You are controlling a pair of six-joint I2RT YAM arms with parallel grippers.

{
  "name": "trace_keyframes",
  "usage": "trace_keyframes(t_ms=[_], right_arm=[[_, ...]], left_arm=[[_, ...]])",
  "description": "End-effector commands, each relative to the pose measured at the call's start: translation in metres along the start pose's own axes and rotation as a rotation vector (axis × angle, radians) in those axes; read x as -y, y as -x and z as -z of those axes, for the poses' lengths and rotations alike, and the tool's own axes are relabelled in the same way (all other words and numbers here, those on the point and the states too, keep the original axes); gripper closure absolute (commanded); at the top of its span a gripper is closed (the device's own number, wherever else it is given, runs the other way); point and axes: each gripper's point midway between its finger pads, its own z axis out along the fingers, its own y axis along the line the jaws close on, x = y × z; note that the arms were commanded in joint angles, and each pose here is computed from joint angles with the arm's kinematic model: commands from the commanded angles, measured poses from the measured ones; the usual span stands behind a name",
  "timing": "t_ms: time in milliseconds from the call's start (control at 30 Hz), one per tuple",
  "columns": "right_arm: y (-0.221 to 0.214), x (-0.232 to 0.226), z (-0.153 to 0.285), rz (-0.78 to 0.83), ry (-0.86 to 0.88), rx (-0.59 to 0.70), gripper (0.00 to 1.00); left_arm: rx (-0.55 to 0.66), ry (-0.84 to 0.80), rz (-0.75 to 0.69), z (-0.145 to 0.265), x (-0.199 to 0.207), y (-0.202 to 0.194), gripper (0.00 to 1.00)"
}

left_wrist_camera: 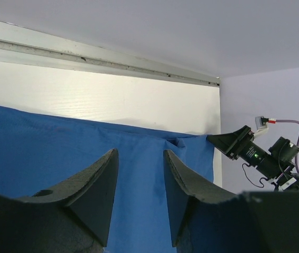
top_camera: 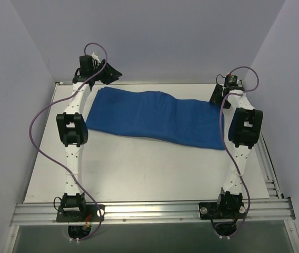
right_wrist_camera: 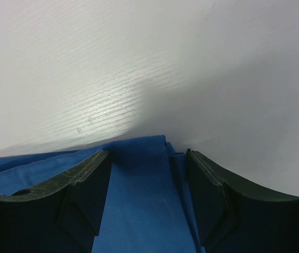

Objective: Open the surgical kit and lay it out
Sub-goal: Open the surgical kit at the center of the board.

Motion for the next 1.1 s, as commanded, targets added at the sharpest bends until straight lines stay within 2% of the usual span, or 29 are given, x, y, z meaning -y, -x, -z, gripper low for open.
trace_keyframes(t_ms=[0, 300, 633, 733, 800, 933, 1000, 1033, 1067], right_arm=[[0.002, 0.000, 0.003, 0.018, -0.009, 0.006, 0.42], [0.034, -0.010, 0.035, 0.051, -0.028, 0.114, 0.41], [0.025, -0.014, 0.028, 0.064, -0.026, 0.092, 0.42], [0.026, -0.015, 0.028, 0.066, -0.020, 0.096, 0.45], [0.024, -0.018, 0.030, 0.068, -0.010, 0.090, 0.50], [0.019, -0.025, 0.035, 0.077, 0.013, 0.089, 0.73], [0.021, -0.031, 0.042, 0.081, 0.038, 0.098, 0.81], [0.022, -0.034, 0.045, 0.082, 0.046, 0.102, 0.90], [0.018, -0.036, 0.045, 0.085, 0.053, 0.102, 0.93]], left_arm=[[0.024, -0.040, -0.029, -0.001, 0.006, 0.009, 0.52], [0.022, -0.038, -0.029, -0.003, 0.003, 0.008, 0.52], [0.017, -0.038, -0.024, -0.004, 0.001, 0.007, 0.52], [0.018, -0.037, -0.024, -0.003, 0.000, 0.008, 0.52], [0.019, -0.036, -0.022, -0.003, -0.001, 0.009, 0.51], [0.019, -0.034, -0.020, -0.004, -0.002, 0.008, 0.52], [0.019, -0.034, -0.017, -0.004, -0.003, 0.008, 0.52], [0.019, -0.033, -0.016, -0.005, -0.002, 0.008, 0.52], [0.019, -0.033, -0.011, -0.005, -0.003, 0.008, 0.52]])
